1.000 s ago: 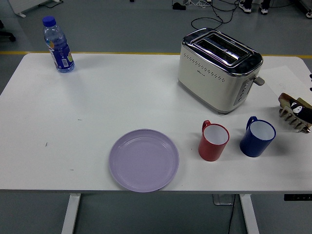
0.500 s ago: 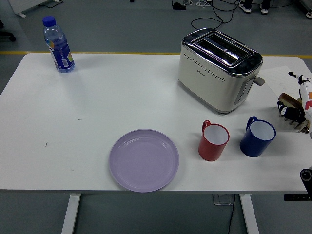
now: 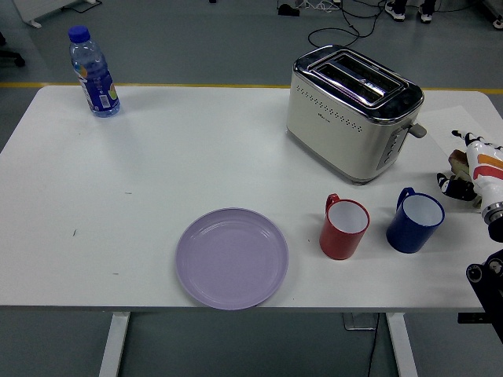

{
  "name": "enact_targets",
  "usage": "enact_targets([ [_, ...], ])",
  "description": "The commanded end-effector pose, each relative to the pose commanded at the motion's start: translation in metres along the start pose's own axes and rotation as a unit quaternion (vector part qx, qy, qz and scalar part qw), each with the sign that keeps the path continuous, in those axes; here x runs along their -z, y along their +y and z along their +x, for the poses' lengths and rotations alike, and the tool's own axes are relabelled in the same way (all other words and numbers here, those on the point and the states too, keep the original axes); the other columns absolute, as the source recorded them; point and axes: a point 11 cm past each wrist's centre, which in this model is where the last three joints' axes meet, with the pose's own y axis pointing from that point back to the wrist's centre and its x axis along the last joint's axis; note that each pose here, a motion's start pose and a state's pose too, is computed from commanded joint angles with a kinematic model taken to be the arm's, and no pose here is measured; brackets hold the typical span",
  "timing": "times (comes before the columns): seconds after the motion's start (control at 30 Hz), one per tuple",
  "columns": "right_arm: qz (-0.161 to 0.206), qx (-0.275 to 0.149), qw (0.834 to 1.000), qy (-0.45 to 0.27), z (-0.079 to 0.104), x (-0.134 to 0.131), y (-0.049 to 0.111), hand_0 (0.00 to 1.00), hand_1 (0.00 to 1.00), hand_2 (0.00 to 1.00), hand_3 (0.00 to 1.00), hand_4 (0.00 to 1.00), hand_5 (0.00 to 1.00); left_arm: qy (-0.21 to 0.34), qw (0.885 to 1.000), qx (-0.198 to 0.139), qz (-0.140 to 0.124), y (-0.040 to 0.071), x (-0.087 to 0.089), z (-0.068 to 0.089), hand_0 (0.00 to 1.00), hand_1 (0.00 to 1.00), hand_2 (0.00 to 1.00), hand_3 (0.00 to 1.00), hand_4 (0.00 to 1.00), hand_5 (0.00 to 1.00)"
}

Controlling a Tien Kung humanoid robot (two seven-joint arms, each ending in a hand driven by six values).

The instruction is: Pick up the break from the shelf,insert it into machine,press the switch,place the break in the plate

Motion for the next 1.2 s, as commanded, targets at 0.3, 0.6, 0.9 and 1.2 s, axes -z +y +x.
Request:
enact_targets([
  [0.3, -0.035, 0.011, 0.999, 0.033, 0.003, -0.002, -0.013, 0.861, 0.752, 0.760, 0.822, 0.750, 0.122, 0.002, 1.000, 0.000, -0.002, 0.000, -0.002, 0.001, 0.418, 0.500, 0.594, 0.701, 0.508, 0.998],
  [0.6, -0.052, 0.013, 0.997, 0.051, 0.007, 0.004, -0.017, 0.696, 0.623, 0.620, 0.724, 0.738, 0.124, 0.003, 1.000, 0.000, -0.005, 0.001, -0.004, 0.000, 0.419, 0.500, 0.593, 0.699, 0.509, 0.998],
  [0.9, -0.072, 0.028, 0.994, 0.083, 0.008, 0.002, -0.020, 0.647, 0.584, 0.590, 0.694, 0.734, 0.123, 0.004, 1.000, 0.000, -0.007, 0.001, -0.006, 0.000, 0.419, 0.500, 0.594, 0.698, 0.510, 0.998],
  [1.2, -0.084, 0.034, 0.990, 0.111, 0.012, 0.001, -0.022, 0.586, 0.524, 0.540, 0.655, 0.715, 0.111, 0.004, 1.000, 0.000, -0.007, 0.001, -0.007, 0.001, 0.419, 0.500, 0.594, 0.699, 0.509, 0.998],
])
